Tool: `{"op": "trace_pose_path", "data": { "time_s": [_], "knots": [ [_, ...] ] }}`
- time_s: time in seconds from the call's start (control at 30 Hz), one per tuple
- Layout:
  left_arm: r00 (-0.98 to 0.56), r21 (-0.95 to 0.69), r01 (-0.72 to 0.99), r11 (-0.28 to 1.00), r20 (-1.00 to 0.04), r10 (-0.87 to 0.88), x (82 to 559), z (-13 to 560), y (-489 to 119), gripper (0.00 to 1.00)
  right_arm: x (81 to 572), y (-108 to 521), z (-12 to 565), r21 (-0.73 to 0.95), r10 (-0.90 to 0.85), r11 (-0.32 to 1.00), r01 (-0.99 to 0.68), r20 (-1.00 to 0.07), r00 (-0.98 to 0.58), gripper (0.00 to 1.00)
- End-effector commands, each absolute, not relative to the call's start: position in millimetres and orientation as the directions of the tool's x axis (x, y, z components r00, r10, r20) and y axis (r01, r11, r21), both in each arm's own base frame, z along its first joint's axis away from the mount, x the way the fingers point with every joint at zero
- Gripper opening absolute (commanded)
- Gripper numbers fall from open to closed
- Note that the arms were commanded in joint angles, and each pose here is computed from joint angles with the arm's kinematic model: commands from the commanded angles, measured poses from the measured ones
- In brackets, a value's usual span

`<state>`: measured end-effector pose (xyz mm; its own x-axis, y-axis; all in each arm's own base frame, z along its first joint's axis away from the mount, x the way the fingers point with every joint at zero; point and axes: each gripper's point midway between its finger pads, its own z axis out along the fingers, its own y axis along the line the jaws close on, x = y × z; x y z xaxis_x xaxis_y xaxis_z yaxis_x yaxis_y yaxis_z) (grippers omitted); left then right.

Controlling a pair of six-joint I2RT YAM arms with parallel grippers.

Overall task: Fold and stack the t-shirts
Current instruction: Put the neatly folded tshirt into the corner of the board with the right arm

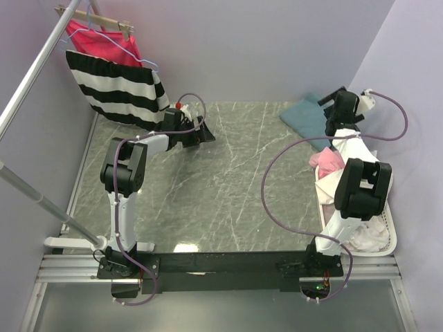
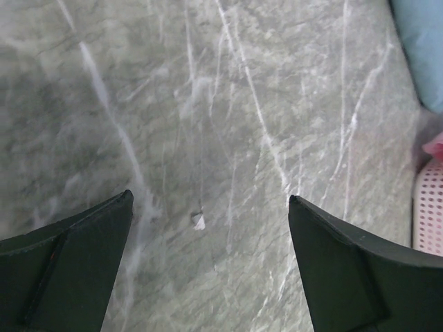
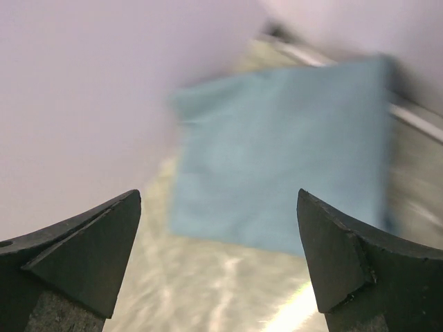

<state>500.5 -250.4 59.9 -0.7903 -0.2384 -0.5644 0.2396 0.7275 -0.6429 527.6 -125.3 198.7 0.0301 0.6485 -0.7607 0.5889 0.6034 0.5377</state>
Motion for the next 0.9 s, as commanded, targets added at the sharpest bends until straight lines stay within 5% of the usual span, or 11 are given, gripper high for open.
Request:
{"op": "trace_pose_path", "data": {
  "time_s": [0.0, 0.37, 0.87],
  "knots": [
    [-0.692, -0.561, 0.28, 0.779, -0.681, -0.241, 504, 105, -244, 0.99, 546, -67, 228, 0.572, 0.623, 0.743, 0.348, -0.781, -0.048, 1.0],
    [-0.556, -0.374, 0.252, 0.893, -0.811, -0.183, 479, 165, -227, 0.99, 484, 125, 204, 0.43, 0.381, 0.903, -0.016, -0.816, -0.434, 1.0],
    [-0.458, -0.335, 0.166, 0.928, -0.859, -0.228, 418, 210, -183, 0.99, 376, 125, 189, 0.303, 0.261, 0.952, -0.034, -0.867, -0.424, 1.0]
  ]
}}
